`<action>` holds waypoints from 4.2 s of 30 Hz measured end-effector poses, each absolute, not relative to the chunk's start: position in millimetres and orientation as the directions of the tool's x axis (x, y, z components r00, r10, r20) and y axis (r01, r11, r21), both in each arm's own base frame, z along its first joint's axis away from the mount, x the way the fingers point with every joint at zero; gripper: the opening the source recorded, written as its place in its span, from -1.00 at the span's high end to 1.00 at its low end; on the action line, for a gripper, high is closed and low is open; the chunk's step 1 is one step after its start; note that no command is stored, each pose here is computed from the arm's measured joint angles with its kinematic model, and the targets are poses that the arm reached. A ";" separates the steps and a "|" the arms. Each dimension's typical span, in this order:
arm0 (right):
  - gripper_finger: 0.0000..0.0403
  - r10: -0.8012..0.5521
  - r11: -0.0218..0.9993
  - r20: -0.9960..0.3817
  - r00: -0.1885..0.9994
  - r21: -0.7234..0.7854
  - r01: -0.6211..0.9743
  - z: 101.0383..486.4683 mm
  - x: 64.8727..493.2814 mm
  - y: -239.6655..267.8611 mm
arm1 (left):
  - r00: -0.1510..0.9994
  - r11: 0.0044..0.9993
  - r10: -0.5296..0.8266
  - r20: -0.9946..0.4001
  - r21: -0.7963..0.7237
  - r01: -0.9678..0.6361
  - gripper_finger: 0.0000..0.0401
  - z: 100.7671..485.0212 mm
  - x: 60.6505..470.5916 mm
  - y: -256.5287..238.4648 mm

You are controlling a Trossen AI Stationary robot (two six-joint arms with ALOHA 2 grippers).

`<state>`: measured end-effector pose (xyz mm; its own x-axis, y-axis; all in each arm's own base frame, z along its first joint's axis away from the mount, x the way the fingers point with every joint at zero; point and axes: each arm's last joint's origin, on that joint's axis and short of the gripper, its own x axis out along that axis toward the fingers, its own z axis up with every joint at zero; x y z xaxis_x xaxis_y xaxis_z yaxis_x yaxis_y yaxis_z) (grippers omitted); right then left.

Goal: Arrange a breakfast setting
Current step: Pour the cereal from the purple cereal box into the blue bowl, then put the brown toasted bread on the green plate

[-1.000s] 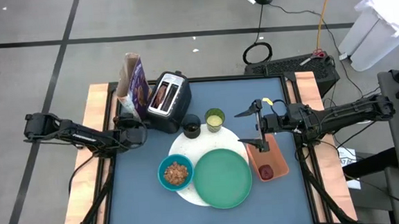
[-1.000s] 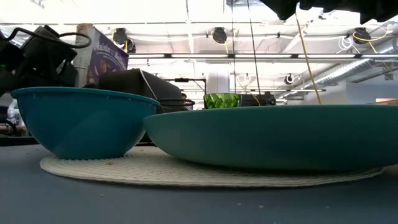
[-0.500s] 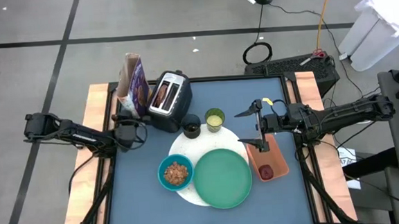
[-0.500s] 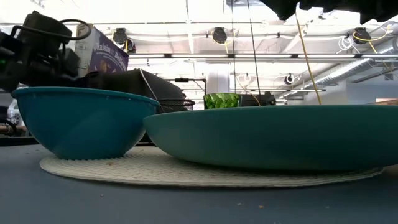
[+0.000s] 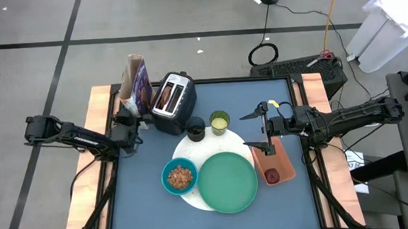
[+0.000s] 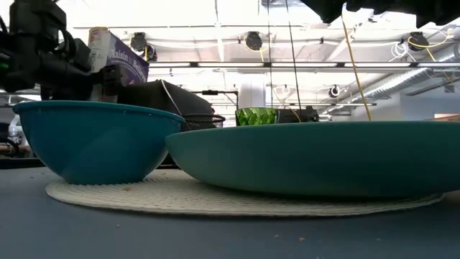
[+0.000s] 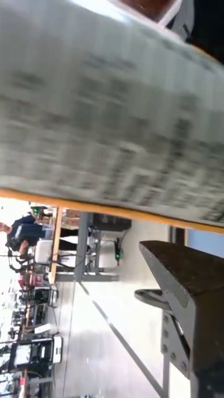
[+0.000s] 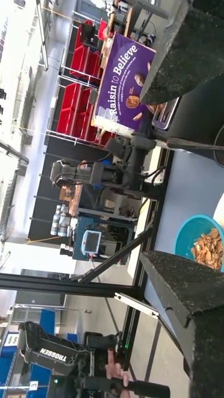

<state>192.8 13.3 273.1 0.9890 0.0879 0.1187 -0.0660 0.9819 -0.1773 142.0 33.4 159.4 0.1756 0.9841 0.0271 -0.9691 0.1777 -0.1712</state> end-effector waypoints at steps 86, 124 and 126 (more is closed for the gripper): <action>-0.97 0.088 0.982 0.119 0.989 -0.177 -0.066 273.2 192.8 13.2 | 0.466 0.432 0.881 0.078 0.268 -0.861 -0.66 428.1 227.9 -26.5; -0.97 0.091 0.982 0.117 0.989 -0.178 -0.070 273.1 192.8 13.3 | 0.685 0.706 0.571 -0.453 -0.155 -0.691 -0.20 401.3 245.2 69.7; -0.97 0.091 0.982 0.116 0.989 -0.178 -0.070 273.0 192.8 13.4 | 0.643 0.677 0.581 -0.499 -0.143 -0.722 -0.20 396.2 241.2 75.4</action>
<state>192.8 13.4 273.0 0.9890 0.0915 0.1165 -0.0699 0.9816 -0.1778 241.2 75.4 396.2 0.6431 0.5809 -0.4990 -0.7221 0.6769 -0.1425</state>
